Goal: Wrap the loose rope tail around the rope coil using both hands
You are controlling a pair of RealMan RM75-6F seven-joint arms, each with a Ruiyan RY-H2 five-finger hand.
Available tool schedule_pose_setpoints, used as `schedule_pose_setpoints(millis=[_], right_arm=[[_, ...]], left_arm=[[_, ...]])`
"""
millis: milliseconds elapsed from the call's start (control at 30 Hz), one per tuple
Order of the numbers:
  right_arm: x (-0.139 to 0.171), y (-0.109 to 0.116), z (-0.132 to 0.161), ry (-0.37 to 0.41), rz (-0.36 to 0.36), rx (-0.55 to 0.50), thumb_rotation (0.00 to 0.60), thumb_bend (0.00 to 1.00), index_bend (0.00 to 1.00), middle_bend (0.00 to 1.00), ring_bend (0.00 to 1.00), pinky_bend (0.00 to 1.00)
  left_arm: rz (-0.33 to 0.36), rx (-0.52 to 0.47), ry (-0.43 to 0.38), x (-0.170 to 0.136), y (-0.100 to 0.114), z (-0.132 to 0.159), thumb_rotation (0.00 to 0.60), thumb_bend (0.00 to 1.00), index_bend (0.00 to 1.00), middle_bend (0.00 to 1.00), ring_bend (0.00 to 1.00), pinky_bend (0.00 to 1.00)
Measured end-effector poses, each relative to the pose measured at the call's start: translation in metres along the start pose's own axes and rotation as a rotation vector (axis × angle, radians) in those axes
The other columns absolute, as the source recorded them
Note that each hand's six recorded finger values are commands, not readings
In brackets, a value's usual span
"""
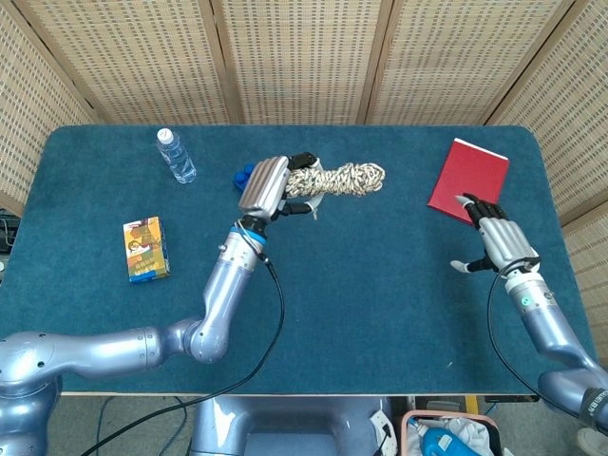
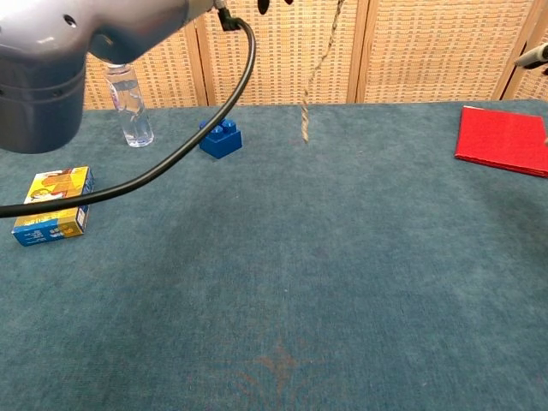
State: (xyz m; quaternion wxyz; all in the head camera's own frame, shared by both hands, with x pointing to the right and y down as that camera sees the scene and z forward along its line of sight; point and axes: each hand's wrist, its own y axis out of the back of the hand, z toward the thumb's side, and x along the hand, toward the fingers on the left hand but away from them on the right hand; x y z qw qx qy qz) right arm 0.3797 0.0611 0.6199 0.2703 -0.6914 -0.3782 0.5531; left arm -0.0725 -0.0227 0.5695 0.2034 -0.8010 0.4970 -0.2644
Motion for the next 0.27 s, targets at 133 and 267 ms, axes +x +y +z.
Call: schedule_pose_setpoints(millis=[133,267], right_arm=[[0.005,0.0,-0.019,0.0,-0.058,0.095,0.6,0.0,0.0,0.0,0.0,0.0],[0.01,-0.008,-0.029,0.026,-0.08,0.172,0.6,0.0,0.0,0.0,0.0,0.0]], left_arm=[[0.003,0.008,-0.006,-0.003,0.007,0.001,0.6,0.62,0.81,0.69,0.56,0.7],[-0.003,0.015,-0.014,-0.008,0.009,0.002,0.6,0.62,0.81,0.69,0.56,0.7]])
